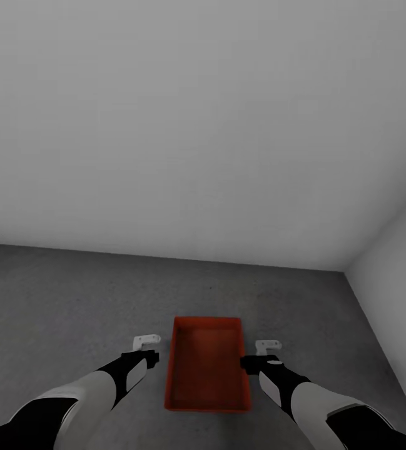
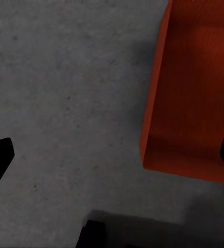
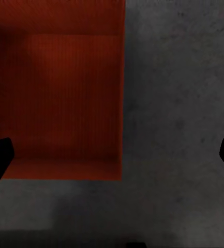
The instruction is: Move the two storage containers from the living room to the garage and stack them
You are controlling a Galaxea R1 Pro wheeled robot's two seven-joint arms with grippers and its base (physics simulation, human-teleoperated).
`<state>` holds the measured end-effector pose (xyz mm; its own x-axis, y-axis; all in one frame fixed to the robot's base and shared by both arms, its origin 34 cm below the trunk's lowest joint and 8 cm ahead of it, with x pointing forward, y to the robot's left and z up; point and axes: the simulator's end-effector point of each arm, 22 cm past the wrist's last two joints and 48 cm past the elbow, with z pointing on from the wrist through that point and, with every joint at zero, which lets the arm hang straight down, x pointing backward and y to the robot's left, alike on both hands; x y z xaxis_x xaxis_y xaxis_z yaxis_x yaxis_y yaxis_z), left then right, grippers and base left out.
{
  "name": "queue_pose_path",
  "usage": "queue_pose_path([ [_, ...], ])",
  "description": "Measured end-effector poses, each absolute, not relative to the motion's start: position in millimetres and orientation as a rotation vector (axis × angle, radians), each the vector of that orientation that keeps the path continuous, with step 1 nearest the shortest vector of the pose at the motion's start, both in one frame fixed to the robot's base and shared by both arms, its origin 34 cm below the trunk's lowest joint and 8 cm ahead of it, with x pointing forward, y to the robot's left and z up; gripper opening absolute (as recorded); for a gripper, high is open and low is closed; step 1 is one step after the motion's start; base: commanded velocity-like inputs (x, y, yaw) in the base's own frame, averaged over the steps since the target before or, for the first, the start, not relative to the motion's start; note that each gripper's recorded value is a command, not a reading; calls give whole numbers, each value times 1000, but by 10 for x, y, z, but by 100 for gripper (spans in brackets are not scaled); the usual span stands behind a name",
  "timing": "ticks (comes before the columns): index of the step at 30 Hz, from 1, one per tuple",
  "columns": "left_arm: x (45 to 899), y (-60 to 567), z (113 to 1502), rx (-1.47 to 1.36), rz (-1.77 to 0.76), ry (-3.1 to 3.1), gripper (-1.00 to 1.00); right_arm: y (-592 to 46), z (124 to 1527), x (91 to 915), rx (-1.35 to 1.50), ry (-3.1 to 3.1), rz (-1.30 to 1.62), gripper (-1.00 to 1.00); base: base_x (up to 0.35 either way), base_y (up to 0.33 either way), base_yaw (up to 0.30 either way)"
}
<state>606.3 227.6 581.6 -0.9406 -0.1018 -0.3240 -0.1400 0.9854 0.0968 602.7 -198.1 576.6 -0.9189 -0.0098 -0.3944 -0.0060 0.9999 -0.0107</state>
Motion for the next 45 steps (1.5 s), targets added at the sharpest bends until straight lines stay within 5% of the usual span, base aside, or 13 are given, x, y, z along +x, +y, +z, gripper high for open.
queue_pose_path([
  [45, 5936, 2275, 6286, -175, 169, 2810, 100, -2044, 6240, 5919, -9, 2734, -23, 100, 0, 0, 0],
])
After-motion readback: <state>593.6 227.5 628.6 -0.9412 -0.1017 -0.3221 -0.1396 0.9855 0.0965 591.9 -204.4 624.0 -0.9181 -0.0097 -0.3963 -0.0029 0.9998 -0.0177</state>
